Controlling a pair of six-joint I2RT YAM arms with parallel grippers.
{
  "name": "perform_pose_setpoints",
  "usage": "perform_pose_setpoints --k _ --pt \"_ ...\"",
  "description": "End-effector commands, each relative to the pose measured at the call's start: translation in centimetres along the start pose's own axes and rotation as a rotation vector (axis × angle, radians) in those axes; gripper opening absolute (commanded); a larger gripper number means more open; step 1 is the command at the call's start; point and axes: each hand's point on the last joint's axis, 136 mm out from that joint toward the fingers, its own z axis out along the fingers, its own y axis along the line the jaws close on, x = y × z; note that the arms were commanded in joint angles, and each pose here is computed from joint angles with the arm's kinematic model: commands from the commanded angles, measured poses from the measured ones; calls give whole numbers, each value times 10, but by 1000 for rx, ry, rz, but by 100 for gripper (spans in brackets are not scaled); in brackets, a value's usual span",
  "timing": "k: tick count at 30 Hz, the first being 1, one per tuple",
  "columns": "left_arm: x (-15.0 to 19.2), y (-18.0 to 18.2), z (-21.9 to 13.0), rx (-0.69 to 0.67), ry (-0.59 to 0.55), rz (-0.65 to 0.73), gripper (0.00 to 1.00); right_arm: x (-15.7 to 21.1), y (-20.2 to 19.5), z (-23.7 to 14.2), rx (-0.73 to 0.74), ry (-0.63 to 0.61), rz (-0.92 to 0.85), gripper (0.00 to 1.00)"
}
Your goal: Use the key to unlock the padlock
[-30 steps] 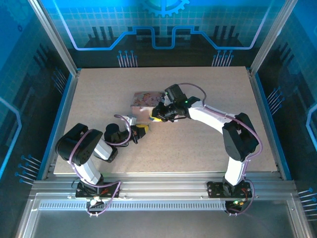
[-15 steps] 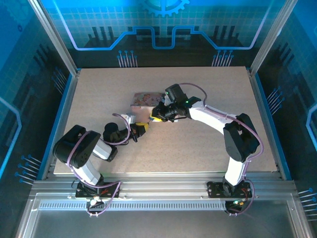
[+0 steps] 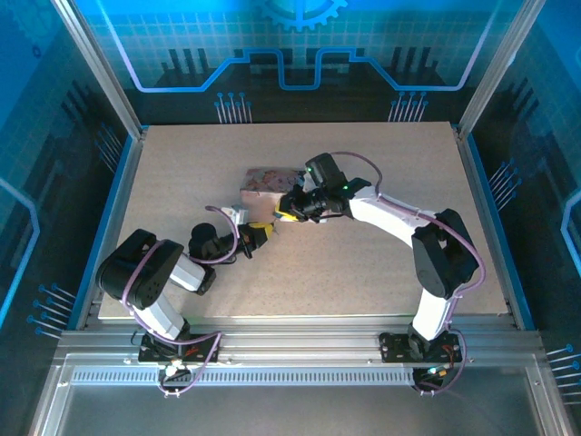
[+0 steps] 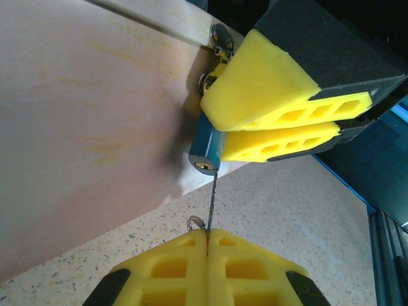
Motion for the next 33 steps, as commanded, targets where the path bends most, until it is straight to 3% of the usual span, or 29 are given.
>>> perform_pose_setpoints --k 1,33 --pt "-12 0 3 13 -33 13 0 1 30 -18 -113 4 -30 4" --pt "-23 -13 3 71 -44 23 0 -1 28 -23 -132 0 -18 4"
